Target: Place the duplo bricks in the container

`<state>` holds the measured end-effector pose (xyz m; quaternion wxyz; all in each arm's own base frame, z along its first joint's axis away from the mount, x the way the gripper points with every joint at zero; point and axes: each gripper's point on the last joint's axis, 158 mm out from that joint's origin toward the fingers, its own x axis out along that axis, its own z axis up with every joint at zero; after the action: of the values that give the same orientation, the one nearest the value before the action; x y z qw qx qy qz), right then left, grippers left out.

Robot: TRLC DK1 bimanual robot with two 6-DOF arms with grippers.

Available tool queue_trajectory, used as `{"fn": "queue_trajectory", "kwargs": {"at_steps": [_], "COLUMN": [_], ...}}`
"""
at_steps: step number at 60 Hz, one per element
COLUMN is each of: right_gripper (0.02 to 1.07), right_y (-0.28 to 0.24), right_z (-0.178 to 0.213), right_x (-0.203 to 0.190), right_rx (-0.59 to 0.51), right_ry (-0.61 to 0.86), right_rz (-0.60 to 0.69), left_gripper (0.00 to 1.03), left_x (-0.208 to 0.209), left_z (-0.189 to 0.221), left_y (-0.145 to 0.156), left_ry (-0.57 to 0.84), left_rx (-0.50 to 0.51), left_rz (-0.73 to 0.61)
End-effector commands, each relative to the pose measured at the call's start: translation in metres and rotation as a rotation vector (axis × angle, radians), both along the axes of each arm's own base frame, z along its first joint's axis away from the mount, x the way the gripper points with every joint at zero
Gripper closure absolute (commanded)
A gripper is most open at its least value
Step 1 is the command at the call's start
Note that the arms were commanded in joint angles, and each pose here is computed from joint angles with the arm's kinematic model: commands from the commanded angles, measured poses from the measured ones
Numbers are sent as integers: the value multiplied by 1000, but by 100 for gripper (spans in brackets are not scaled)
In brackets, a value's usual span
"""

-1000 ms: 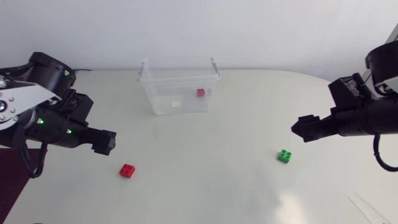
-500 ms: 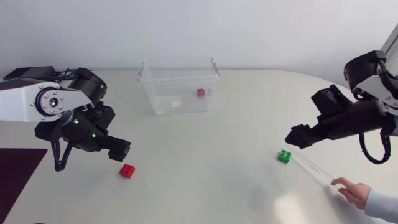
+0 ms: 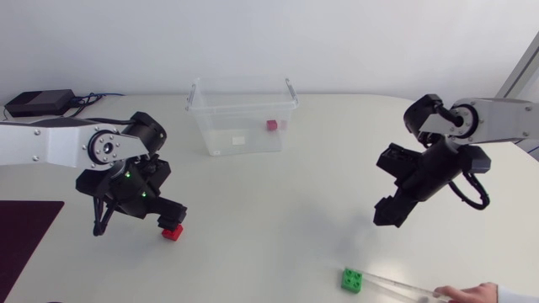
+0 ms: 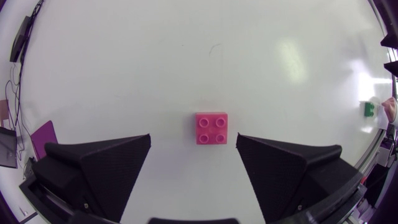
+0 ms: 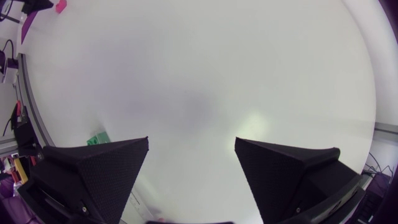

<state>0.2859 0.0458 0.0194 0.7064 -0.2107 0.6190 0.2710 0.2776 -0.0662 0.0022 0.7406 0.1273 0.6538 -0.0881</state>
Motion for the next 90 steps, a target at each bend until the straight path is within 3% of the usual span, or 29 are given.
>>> {"fn": "queue_trajectory", "kwargs": {"at_steps": [1, 36, 62, 72, 84, 90], "right_gripper": [7, 7, 7, 7, 7, 7], "right_y": [8, 71, 90, 90, 91, 89], "right_z": [-16, -6, 2, 0, -3, -5], "right_x": [-21, -137, -173, -176, -172, -161], "right_rx": [-28, 4, 38, 37, 34, 33], "right_ry": [51, -77, -78, -67, -69, -87], "right_rz": [78, 519, 672, 685, 674, 636], "left_gripper": [7, 9, 12, 23, 54, 78], "left_x": [4, -3, -19, -20, -9, -9], "left_z": [-4, -24, -40, -51, -55, -56], "left_y": [-2, -3, -4, -1, -8, -17], "left_ry": [6, 26, 70, 91, 55, 65], "left_rx": [8, 14, 28, 34, 3, -78], "left_rz": [-2, -16, -39, -25, -14, 3]}}
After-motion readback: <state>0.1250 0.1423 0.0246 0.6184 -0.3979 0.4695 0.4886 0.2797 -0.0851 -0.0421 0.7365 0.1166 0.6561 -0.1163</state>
